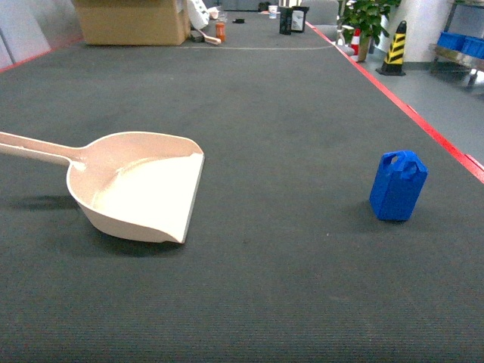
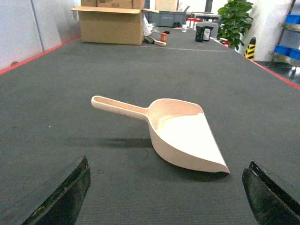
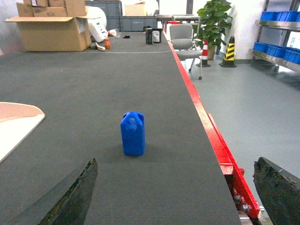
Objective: Place part in tray to right shelf
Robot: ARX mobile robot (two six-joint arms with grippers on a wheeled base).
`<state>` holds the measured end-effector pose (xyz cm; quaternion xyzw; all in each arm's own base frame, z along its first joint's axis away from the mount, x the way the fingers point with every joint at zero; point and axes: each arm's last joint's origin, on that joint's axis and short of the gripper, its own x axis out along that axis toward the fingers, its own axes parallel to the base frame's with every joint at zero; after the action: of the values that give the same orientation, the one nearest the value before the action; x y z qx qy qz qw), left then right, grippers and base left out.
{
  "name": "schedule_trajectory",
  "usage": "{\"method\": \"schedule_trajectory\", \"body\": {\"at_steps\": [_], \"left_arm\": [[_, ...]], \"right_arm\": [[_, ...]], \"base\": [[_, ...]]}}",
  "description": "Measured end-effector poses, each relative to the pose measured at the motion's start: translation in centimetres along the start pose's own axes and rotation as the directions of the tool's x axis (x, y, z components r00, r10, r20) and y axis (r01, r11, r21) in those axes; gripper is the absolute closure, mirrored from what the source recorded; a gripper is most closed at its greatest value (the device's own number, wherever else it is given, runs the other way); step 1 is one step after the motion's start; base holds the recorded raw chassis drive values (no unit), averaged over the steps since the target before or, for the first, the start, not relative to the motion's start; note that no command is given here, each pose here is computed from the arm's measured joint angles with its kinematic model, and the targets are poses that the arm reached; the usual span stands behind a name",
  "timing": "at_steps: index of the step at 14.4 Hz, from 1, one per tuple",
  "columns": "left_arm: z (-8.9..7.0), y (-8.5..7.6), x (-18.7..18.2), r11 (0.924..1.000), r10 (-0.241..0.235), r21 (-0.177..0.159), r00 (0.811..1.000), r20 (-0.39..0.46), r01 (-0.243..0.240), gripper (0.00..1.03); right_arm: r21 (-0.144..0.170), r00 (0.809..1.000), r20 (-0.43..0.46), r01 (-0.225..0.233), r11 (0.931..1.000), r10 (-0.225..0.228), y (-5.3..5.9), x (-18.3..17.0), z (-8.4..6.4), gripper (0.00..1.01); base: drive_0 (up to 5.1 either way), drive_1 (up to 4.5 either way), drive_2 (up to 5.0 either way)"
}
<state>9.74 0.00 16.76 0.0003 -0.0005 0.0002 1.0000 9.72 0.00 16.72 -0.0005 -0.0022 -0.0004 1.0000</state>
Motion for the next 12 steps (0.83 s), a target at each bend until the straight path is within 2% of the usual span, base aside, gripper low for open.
{"method": "schedule_trajectory", "body": {"at_steps": [12], "left_arm": [[0.0, 0.0, 0.0, 1.0, 0.0, 0.0, 1.0, 0.0, 0.0, 0.05]], "right_arm": [[0.0, 1.0, 0.0, 0.0, 1.0, 0.0, 0.0, 0.0, 0.0, 0.03]], "base": [[0.0, 0.0, 0.0]]}}
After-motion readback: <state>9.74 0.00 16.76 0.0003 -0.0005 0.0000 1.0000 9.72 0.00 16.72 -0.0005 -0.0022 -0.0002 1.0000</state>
